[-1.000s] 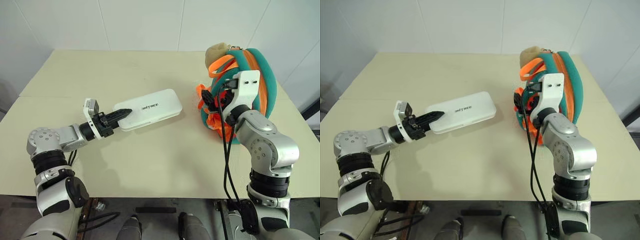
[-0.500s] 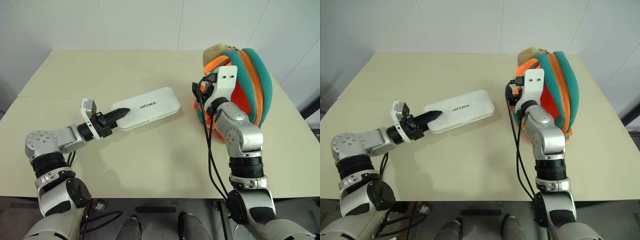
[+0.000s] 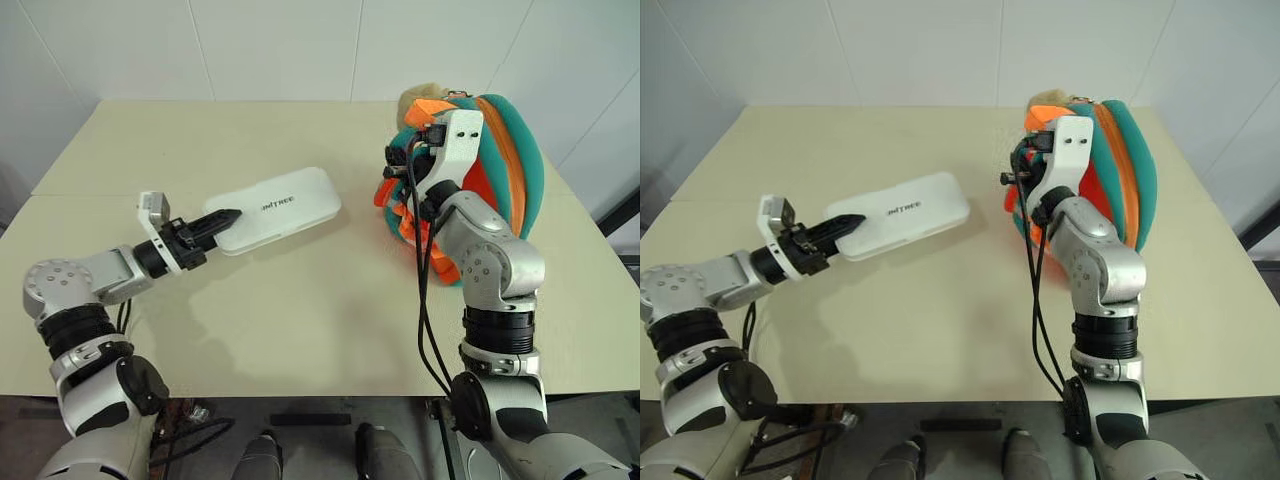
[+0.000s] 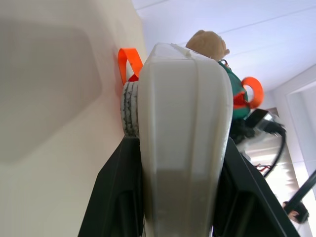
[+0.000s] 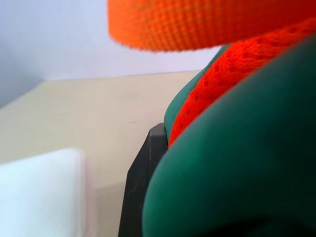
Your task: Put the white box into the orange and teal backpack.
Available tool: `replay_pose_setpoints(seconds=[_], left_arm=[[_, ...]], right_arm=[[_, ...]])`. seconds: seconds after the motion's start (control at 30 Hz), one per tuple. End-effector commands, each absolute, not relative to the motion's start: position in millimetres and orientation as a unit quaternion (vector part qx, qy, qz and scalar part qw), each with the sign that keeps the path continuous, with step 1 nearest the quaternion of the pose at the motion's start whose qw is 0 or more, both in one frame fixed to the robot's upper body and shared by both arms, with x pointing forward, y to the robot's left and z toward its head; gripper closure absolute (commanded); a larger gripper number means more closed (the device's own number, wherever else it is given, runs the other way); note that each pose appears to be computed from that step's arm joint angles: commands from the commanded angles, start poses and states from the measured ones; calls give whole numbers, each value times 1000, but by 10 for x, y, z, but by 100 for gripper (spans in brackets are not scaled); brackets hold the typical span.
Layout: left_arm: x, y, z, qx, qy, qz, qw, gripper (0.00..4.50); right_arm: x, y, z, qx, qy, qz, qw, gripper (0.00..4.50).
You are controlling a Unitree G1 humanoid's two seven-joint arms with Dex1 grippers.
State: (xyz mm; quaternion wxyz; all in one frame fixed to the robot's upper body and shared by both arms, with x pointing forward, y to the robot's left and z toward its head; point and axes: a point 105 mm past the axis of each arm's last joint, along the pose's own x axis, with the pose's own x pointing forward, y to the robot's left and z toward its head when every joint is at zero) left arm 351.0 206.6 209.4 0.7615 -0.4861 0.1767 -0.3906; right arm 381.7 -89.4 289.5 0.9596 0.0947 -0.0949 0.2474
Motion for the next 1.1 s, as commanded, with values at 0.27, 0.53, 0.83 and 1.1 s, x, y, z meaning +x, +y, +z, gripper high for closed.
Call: replay_pose_setpoints(seconds=[0.27,0.53,0.83,1.1], left_arm=[[3580,2351,2387,-476,126,-383,782,325],[3620,2542,2490,-459,113,-367,801,325],[3661,2586,2530,-440,120,-367,811,325],[3692,2531,2579,-374,94,-396,833,325]], right_arm=[[3002,-485,3224,24,-116,482,868,450],[2559,-501,3192,-35,-86,596,798,450],[2159,-608,3110,-79,-64,695,712,450],[2200,-817,2816,-124,-33,721,680,450]])
